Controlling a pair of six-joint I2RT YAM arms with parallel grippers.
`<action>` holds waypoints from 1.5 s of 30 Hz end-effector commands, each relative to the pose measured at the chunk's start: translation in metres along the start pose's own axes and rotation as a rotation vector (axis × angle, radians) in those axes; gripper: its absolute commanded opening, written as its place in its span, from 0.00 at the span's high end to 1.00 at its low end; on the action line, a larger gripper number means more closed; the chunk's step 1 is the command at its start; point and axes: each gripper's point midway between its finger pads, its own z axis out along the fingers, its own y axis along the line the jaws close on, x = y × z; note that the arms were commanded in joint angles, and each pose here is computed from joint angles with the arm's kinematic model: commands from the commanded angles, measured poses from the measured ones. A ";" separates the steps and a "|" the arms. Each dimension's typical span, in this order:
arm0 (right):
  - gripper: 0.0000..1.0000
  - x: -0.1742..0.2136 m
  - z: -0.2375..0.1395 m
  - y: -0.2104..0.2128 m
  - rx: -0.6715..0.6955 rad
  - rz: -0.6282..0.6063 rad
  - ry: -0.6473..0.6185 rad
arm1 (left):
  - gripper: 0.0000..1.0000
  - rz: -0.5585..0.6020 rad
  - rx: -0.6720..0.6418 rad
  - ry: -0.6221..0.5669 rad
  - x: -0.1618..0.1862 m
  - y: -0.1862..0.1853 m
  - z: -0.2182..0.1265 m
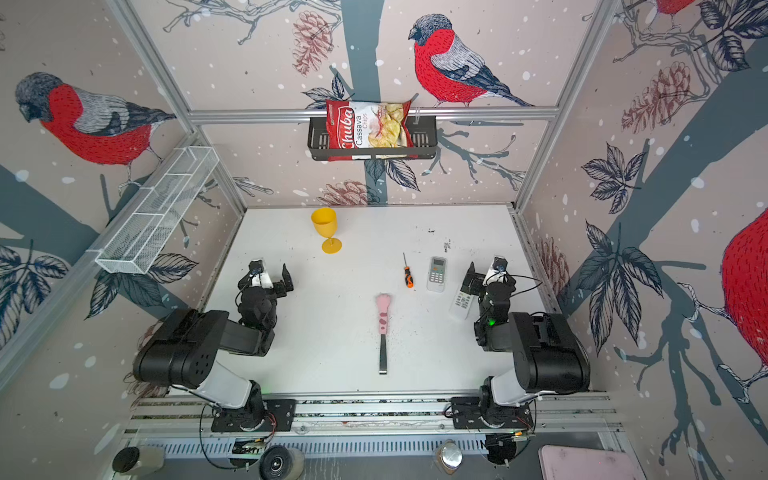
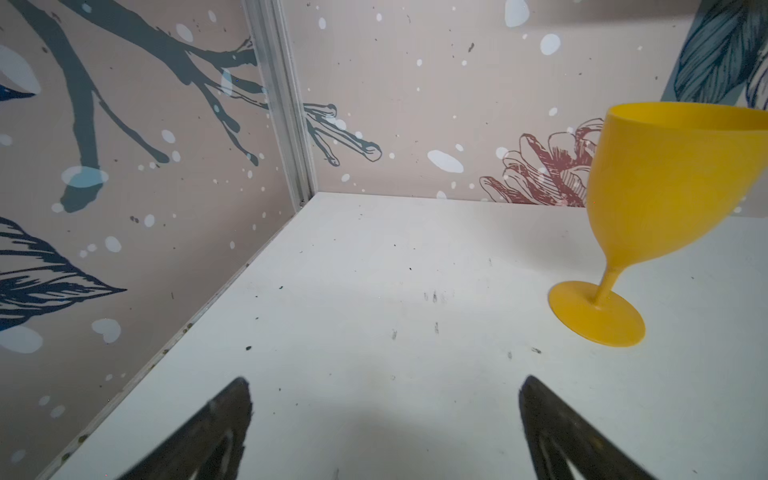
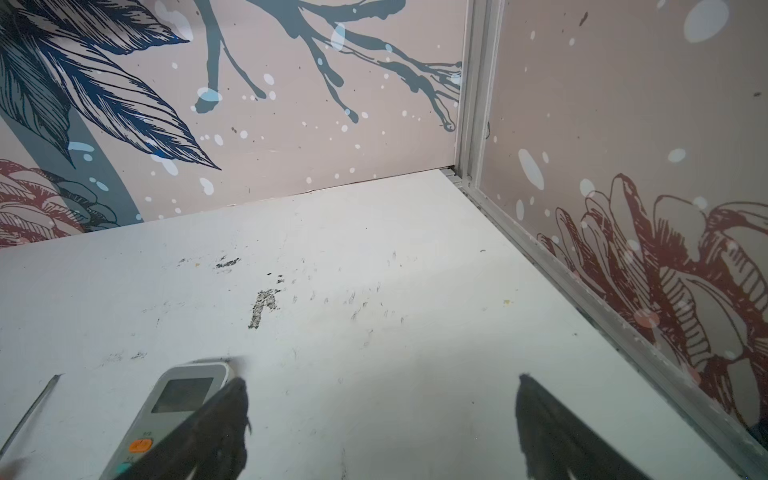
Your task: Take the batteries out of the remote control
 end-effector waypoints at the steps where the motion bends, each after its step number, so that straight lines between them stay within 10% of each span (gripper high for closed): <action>1: 0.00 -0.004 0.000 0.001 -0.002 0.013 -0.011 | 0.01 -0.012 0.034 -0.010 -0.003 -0.004 0.001; 36: 0.01 -0.006 0.000 0.002 -0.001 0.007 -0.018 | 0.01 -0.014 0.046 -0.008 -0.003 -0.005 0.001; 45: 0.00 -0.053 -0.008 0.001 0.182 0.075 0.043 | 0.01 0.037 -0.035 0.033 -0.058 -0.015 -0.001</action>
